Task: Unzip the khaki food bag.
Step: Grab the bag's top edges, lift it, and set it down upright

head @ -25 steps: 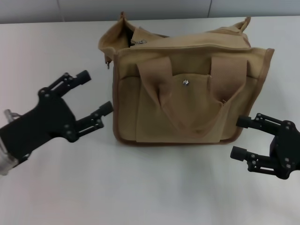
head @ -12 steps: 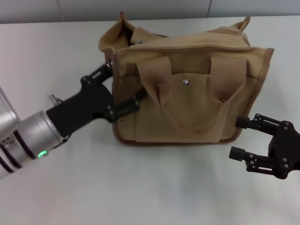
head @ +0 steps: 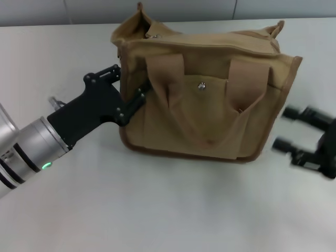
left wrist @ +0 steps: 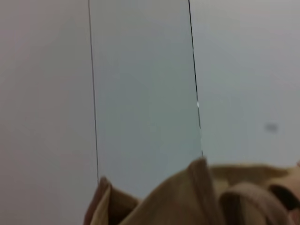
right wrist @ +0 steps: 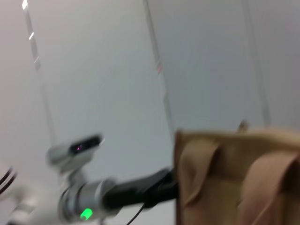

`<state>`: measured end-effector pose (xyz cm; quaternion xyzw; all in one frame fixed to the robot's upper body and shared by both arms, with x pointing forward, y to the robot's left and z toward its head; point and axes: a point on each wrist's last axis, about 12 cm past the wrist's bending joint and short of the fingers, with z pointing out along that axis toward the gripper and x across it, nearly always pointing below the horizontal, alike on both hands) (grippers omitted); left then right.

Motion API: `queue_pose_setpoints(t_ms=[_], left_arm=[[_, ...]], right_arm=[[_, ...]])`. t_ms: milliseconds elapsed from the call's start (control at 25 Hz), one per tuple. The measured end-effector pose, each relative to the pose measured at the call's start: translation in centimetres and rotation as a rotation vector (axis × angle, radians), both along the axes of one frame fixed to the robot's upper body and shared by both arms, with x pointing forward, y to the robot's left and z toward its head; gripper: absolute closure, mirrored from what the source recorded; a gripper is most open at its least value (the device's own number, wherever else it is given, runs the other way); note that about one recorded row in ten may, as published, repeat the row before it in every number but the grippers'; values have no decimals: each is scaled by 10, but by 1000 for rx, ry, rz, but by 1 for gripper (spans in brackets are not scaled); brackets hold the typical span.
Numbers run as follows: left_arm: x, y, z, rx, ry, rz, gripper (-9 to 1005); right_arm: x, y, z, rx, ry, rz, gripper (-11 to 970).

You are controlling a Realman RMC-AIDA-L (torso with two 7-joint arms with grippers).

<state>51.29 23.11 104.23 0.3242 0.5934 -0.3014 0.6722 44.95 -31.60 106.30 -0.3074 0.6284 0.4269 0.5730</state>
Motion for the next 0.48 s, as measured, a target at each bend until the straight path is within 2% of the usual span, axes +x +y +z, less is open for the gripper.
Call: queue_pose_setpoints(t_ms=[40,80,160,320,480], left_arm=[[2,-1,4,-15,-20,-4,476],[2,-1,4,-15,-20,-4,525],[7,-5,8,-18,-38,-20,621],[14,-11,9,9,-32,-29,816],[13,-10,8,7,-28,-27,890]], right_arm=[[-3,-8,5,51,-48,-75,168],[-3,-8,5,51,-48,-75,168],[-7,-19,11,101,-101,-158,168],[-10,-22,14,124,-119,-169,168],[-9,-21,14,126,-120,-172,169]])
